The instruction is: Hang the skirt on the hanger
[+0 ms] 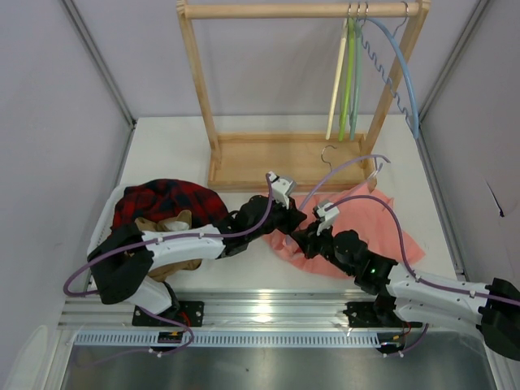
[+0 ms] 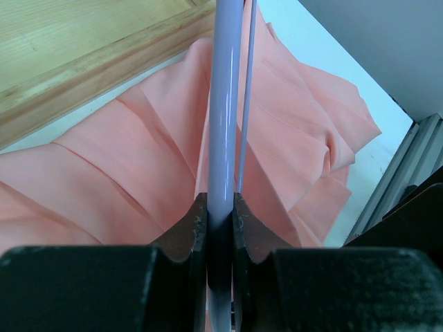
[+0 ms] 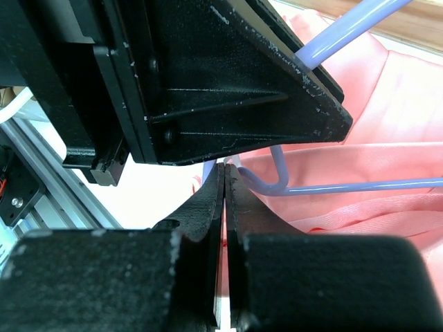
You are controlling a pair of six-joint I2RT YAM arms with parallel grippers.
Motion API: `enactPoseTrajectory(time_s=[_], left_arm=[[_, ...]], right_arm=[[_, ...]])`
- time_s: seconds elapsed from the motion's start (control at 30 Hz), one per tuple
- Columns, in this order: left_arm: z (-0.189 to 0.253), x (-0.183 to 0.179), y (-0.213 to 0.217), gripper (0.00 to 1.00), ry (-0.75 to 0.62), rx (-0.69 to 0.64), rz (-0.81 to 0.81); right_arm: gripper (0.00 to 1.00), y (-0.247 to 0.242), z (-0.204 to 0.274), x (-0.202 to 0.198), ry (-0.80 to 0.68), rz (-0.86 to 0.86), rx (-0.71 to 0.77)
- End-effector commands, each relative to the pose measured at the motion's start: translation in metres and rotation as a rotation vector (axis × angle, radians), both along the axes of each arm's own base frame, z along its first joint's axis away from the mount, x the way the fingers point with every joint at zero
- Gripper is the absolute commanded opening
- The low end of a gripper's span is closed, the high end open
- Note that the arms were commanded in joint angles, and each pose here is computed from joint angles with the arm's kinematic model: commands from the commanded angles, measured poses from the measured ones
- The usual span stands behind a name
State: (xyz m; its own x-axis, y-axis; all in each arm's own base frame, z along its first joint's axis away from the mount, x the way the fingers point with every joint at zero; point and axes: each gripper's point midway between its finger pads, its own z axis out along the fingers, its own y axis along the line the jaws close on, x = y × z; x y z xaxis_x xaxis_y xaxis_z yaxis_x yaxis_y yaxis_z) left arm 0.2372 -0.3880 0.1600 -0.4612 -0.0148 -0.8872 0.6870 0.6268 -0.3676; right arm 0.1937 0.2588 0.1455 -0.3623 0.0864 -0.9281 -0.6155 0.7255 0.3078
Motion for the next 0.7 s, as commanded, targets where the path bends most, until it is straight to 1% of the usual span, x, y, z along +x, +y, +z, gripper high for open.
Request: enactPoseTrajectory(time_s=[0.0, 0.37, 0.57, 0.63, 0.67], left_arm=[[0.056, -0.004, -0.006, 0.0, -0.067, -0.16, -0.016], [0.063, -0.004, 0.002, 0.0, -0.085, -0.151, 0.004], [0.077, -0.004, 0.004, 0.0, -0.106, -0.169, 0.007], [0.083, 0.0, 0.008, 0.0, -0.116, -0.146, 0.025], [0.098, 0.002, 0.007, 0.0, -0.13, -0.159, 0.03]], right_arm=[[0.0, -0.005, 0.023, 0.014, -0.05, -0.075, 0.016], [0.0, -0.032, 0.024, 0.015, -0.061, -0.165, -0.002], [0.0, -0.027, 0.016, 0.011, -0.04, -0.133, -0.015], [0.0, -0.024, 0.012, 0.008, -0.026, -0.113, -0.02], [0.0, -0.023, 0.009, 0.007, -0.021, -0.105, -0.027]])
